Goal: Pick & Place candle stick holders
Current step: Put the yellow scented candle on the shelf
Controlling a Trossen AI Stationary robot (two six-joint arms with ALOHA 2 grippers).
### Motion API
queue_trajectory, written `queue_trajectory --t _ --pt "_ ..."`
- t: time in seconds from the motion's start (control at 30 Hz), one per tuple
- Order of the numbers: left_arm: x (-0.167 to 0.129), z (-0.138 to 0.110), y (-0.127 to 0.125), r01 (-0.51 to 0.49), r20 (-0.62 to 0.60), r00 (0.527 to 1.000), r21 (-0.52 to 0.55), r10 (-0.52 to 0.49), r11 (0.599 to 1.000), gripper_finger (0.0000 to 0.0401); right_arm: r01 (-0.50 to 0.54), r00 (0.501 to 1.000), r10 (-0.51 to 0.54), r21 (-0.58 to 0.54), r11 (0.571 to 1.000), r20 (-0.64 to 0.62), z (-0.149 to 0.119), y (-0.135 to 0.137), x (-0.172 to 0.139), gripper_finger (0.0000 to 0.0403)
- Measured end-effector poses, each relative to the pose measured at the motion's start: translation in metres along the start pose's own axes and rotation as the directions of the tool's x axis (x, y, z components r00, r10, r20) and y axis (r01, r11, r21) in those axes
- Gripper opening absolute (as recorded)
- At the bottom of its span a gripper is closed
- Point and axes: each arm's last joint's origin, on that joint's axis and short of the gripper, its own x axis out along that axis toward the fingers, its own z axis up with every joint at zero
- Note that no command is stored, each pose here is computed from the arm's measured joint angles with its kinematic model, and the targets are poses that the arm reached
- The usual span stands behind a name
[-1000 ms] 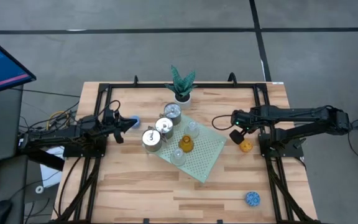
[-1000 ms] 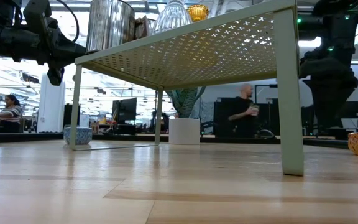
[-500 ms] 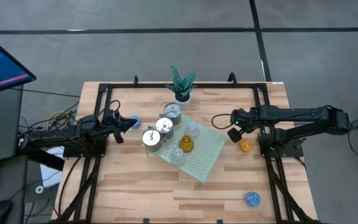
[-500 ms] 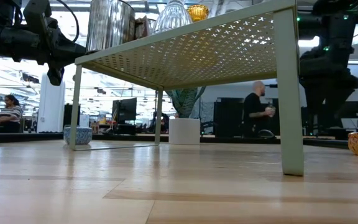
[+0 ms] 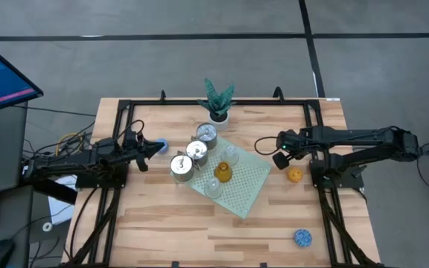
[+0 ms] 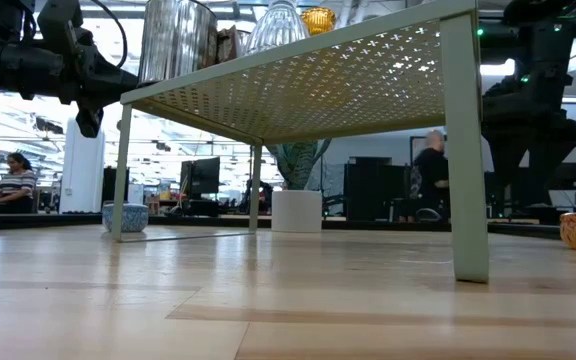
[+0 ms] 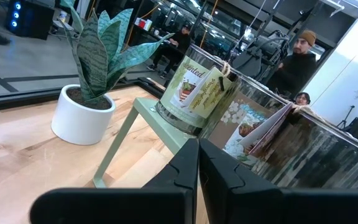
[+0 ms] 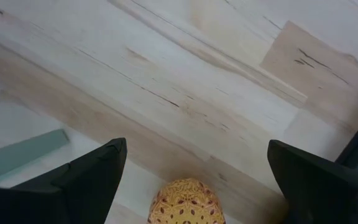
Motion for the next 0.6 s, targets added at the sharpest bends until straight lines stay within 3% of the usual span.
queue_trajectory --t 0.6 --pt "0.0 0.0 0.0 0.0 0.0 1.0 0.0 0.0 1.0 0.0011 0.041 0.998 -0.041 -0.009 0.999 -0.041 -0.0038 -0.0042 -0.0002 0.0379"
